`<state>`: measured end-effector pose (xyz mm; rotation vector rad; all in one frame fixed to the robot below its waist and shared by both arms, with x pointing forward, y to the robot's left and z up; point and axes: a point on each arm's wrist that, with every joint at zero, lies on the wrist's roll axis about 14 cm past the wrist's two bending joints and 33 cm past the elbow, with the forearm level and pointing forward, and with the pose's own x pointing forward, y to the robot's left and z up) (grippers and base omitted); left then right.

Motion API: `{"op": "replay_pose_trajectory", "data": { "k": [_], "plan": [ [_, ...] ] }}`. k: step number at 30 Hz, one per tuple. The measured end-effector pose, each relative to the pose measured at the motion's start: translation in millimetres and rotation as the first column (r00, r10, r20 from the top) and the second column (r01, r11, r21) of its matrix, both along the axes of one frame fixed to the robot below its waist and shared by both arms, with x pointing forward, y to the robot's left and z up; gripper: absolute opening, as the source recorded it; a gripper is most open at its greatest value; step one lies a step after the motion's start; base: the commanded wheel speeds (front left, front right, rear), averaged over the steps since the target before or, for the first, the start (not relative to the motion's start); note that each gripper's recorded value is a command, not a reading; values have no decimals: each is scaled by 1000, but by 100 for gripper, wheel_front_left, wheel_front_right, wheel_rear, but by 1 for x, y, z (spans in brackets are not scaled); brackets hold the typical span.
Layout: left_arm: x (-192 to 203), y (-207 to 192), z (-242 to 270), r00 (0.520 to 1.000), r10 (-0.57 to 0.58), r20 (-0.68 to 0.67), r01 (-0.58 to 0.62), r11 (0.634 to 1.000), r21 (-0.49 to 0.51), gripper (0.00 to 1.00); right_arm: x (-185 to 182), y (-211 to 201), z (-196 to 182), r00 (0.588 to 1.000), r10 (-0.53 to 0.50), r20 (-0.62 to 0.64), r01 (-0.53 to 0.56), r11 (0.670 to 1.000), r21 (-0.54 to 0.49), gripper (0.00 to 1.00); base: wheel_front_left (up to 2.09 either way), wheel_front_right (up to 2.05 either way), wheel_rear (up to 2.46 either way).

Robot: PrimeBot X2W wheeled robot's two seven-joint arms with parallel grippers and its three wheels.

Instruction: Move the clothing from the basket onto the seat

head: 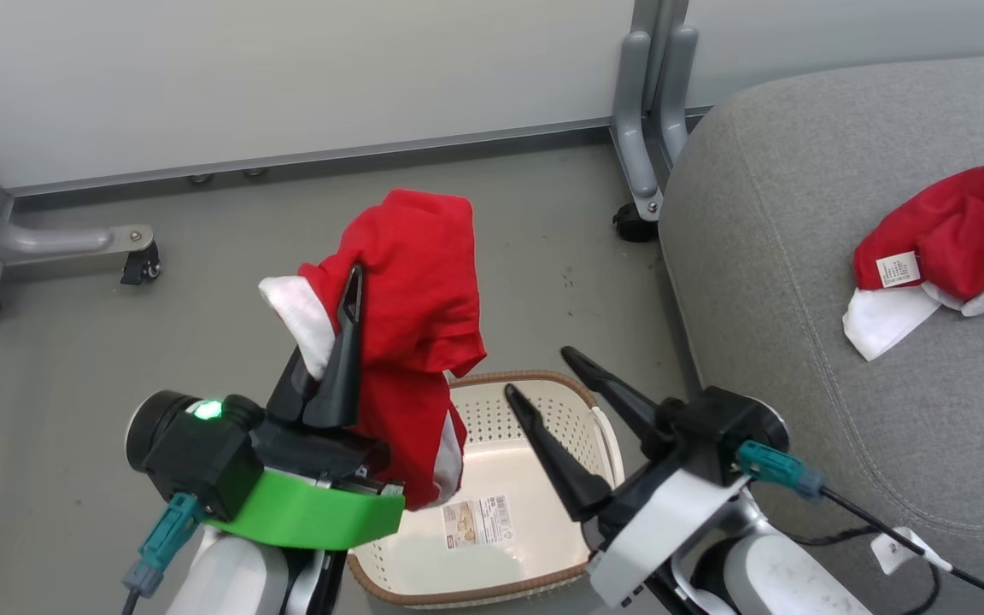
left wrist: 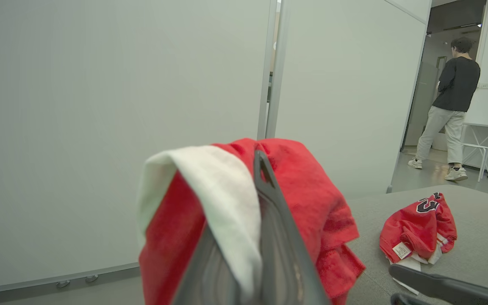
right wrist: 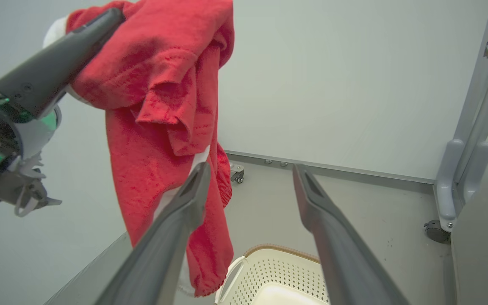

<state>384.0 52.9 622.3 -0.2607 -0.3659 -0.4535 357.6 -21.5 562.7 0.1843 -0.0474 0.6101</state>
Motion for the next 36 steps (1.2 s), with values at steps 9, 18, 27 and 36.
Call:
{"op": "replay_pose_trajectory", "data": {
  "k": [9, 18, 27, 36],
  "plan": [
    [3, 1, -4, 1000, 3, -7, -3, 1000, 3, 0, 4, 60, 5, 973, 228, 27, -228, 974, -14, 100, 0, 0, 0],
    [2, -3, -6, 1000, -15, -11, 15, 1000, 12, 0, 14, 88, -6, 952, 306, 4, -306, 951, -32, 100, 0, 0, 0],
    [1, -13, -5, 999, -50, -7, 50, 999, 11, 0, 21, 105, -10, 937, 350, -1, -349, 936, -48, 100, 0, 0, 0],
    [-1, -20, -6, 997, -73, -12, 73, 997, 6, 0, 28, 116, -2, 926, 375, 36, -373, 926, -55, 100, 0, 0, 0]
  ]
}}
